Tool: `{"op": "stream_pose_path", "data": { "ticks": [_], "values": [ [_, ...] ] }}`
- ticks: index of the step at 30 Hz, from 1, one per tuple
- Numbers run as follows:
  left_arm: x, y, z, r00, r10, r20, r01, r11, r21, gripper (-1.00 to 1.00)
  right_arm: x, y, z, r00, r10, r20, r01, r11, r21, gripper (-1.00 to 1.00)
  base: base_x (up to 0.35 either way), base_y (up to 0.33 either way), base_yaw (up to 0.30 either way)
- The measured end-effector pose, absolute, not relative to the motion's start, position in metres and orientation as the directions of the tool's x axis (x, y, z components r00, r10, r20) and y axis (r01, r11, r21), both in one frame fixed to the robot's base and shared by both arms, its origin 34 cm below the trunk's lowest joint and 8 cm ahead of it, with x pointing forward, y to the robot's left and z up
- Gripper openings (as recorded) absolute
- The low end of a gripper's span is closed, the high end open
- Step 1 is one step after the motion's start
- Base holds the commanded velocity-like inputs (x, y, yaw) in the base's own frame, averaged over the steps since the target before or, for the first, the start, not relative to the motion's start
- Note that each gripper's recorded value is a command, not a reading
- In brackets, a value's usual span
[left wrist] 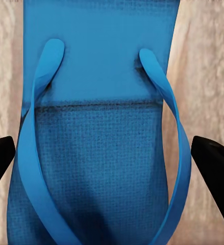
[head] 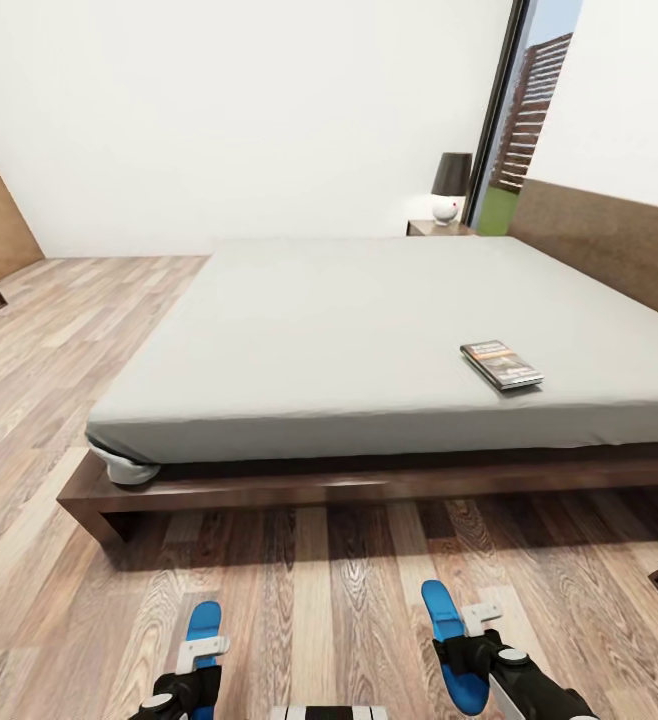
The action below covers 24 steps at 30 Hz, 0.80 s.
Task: In the bedroom, move the book from the bed onto either nightstand, and place the two sandals side by side next to the bed.
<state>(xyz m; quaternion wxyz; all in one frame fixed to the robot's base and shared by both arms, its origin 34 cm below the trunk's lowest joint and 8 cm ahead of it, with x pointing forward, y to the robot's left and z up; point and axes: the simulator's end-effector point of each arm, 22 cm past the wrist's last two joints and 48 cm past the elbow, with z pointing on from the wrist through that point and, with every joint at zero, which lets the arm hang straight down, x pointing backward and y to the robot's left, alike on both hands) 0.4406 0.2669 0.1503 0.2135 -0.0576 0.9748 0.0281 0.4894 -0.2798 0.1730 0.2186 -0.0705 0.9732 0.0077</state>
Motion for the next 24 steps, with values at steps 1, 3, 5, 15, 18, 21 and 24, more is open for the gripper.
{"op": "stream_pose_path", "data": {
  "ticks": [1,3,5,15,18,21,24],
  "values": [
    [0.441,0.267,0.150,-0.902,-0.100,-0.420,-0.124,0.992,0.030,-1.00,0.489,-0.280,0.173,-0.894,-0.134,-0.427,-0.140,0.990,-0.016,-1.00,0.000,0.000,0.000],
    [0.441,0.267,0.151,-0.901,-0.100,-0.422,-0.124,0.992,0.030,-1.00,0.489,-0.279,0.173,-0.895,-0.132,-0.427,-0.140,0.990,-0.014,-1.00,0.000,0.000,0.000],
    [0.442,0.266,0.151,-0.901,-0.100,-0.423,-0.123,0.992,0.028,-1.00,0.490,-0.276,0.173,-0.894,-0.131,-0.429,-0.140,0.990,-0.010,-1.00,0.000,0.000,0.000],
    [0.481,0.262,0.161,-0.876,-0.098,-0.473,-0.117,0.993,0.010,-1.00,0.512,-0.271,0.175,-0.889,-0.129,-0.440,-0.141,0.990,-0.006,-1.00,0.000,0.000,0.000],
    [0.494,0.261,0.167,-0.867,-0.098,-0.488,-0.115,0.993,0.004,-1.00,0.518,-0.271,0.177,-0.885,-0.129,-0.447,-0.141,0.990,-0.007,-1.00,0.000,0.000,0.000],
    [0.495,0.261,0.164,-0.872,-0.093,-0.481,-0.110,0.994,0.007,-1.00,0.516,-0.271,0.172,-0.890,-0.133,-0.436,-0.145,0.989,-0.007,-1.00,0.000,0.000,0.000],
    [0.492,0.260,0.159,-0.878,-0.083,-0.471,-0.100,0.995,0.011,-1.00,0.512,-0.271,0.167,-0.894,-0.139,-0.426,-0.150,0.989,-0.008,-1.00,0.000,0.000,0.000]
  ]
}}
